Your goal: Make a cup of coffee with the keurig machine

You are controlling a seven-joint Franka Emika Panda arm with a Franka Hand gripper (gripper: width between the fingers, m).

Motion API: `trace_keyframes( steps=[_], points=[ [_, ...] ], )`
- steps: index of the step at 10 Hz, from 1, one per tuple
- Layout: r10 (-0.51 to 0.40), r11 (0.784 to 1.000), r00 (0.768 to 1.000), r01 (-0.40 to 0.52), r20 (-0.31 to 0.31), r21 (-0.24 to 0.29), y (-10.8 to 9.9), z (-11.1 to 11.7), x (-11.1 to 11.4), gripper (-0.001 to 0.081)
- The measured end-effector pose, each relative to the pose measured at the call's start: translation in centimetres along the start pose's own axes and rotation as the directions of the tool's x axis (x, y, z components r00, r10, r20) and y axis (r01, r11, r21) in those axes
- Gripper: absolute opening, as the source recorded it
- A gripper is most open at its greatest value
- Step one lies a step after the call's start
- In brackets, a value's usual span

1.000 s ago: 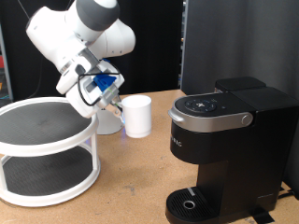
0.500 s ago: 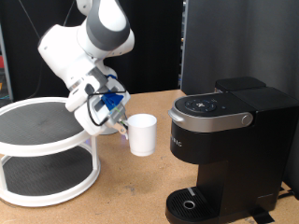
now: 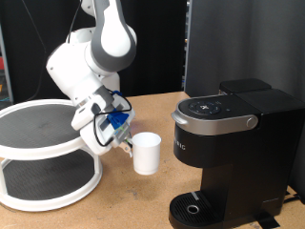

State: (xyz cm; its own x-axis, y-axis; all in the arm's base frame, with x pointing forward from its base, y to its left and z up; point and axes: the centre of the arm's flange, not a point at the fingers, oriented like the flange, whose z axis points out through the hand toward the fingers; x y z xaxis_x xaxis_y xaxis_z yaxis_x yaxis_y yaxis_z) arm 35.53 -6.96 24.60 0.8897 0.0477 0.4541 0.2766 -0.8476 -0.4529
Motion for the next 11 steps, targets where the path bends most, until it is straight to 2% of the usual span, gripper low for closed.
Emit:
trace_keyframes(
  steps=[5,11],
  points=[
    [0.024,0.999,0.999,-0.023,0.031,-0.024,0.9,2.2,-1.1,0.0074],
    [0.031,0.999,0.999,-0.031,0.012,-0.03,0.5,4.1,0.1,0.0074]
  ],
)
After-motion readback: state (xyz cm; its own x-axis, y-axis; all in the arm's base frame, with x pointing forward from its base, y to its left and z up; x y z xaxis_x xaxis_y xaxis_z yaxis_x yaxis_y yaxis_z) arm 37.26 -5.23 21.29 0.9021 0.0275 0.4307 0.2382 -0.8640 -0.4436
